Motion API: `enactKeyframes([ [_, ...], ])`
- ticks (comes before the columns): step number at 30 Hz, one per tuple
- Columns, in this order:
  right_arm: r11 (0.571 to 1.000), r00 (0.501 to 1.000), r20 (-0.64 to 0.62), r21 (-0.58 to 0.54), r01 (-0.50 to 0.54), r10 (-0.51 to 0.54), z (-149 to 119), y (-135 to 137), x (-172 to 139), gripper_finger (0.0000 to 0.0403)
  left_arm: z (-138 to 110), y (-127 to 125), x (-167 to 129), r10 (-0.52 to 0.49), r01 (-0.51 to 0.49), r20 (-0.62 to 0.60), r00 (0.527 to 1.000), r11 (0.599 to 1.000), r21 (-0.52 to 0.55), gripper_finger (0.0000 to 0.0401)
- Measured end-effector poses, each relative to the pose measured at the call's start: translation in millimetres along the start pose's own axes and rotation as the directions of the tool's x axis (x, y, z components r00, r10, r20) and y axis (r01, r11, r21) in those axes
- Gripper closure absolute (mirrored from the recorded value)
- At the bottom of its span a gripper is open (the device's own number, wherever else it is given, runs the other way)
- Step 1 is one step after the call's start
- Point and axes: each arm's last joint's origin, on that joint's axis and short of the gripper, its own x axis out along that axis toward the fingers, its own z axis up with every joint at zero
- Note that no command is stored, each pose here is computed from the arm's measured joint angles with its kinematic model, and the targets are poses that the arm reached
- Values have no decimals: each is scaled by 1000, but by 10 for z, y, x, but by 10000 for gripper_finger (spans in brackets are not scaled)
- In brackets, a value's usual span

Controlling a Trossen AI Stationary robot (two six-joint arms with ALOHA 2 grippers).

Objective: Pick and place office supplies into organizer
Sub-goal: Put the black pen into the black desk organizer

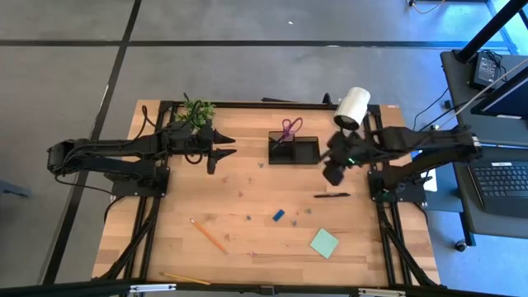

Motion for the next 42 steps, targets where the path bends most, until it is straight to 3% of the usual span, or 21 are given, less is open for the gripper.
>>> enactKeyframes([
  [5, 1000, 999, -45, -7, -2, 2, -287, -26, 163, 249, 0, 0, 0, 0, 0, 0, 1000, 1000, 9, 232],
  [10, 999, 980, -197, 29, -15, 20, -483, -15, 434, 249, 0, 0, 0, 0, 0, 0, 1000, 1000, 9, 232],
  [20, 996, 847, -532, -68, -58, 13, -735, 38, 932, 249, 0, 0, 0, 0, 0, 0, 1000, 1000, 8, 232],
  [34, 939, 683, -706, -332, -90, -184, -783, 22, 1538, 249, 0, 0, 0, 0, 0, 0, 1000, 1000, -29, 232],
  [42, 896, 672, -711, -413, -162, -206, -761, -17, 1680, 249, -19, 2, 0, 2, -2, -20, 1000, 999, -40, 232],
])
